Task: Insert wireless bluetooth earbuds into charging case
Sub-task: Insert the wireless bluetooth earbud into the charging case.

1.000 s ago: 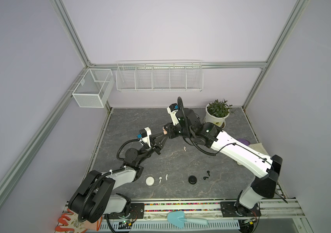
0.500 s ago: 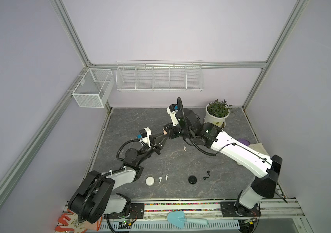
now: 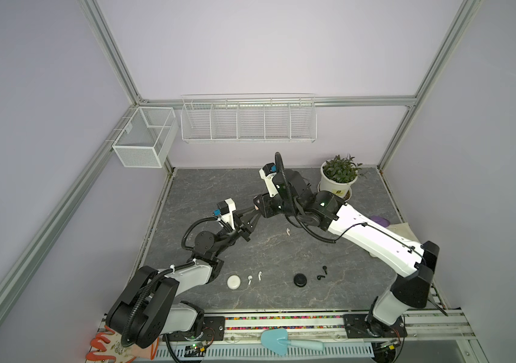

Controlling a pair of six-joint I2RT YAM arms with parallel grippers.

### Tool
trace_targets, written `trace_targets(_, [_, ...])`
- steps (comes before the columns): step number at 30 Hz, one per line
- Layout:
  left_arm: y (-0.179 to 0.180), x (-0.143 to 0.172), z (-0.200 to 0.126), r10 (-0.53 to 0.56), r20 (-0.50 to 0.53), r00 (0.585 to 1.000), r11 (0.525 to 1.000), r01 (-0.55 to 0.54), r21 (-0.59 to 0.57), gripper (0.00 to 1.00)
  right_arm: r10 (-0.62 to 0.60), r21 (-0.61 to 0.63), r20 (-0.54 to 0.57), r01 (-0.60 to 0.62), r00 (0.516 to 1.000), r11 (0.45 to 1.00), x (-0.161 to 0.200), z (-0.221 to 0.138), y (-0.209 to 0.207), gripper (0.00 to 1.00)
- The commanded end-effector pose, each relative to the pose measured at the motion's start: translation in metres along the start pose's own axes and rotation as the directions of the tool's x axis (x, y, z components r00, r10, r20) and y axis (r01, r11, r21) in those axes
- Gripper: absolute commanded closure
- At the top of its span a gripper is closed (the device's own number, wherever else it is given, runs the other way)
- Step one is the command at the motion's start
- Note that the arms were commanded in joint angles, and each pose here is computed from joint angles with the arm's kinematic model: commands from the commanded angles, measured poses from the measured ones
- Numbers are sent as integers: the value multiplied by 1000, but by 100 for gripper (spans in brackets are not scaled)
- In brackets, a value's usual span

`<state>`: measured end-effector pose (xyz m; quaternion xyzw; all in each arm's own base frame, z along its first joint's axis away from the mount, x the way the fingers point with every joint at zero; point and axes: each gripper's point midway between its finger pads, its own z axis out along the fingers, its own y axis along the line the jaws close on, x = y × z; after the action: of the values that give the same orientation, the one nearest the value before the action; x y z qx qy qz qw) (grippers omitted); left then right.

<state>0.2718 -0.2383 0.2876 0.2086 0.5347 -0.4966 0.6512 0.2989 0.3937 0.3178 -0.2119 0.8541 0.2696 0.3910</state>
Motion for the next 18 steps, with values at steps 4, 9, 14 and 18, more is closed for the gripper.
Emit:
trace_targets(4, [-9, -12, -3, 57, 38, 998, 998, -58, 31, 100, -38, 2, 17, 37, 999, 999, -12, -20, 1, 48])
trace_targets(9, [-10, -4, -8, 59, 18, 998, 998, -59, 30, 100, -148, 48, 50, 145, 988, 988, -20, -53, -26, 41])
trace_targets(14, [-14, 2, -11, 62, -3, 998, 997, -62, 51, 100, -108, -16, -2, 108, 994, 994, -1, -63, -53, 42])
trace_targets(18, [-21, 8, -15, 51, -18, 999, 996, -50, 73, 100, -20, 58, -59, 24, 998, 998, 36, -35, -117, 41])
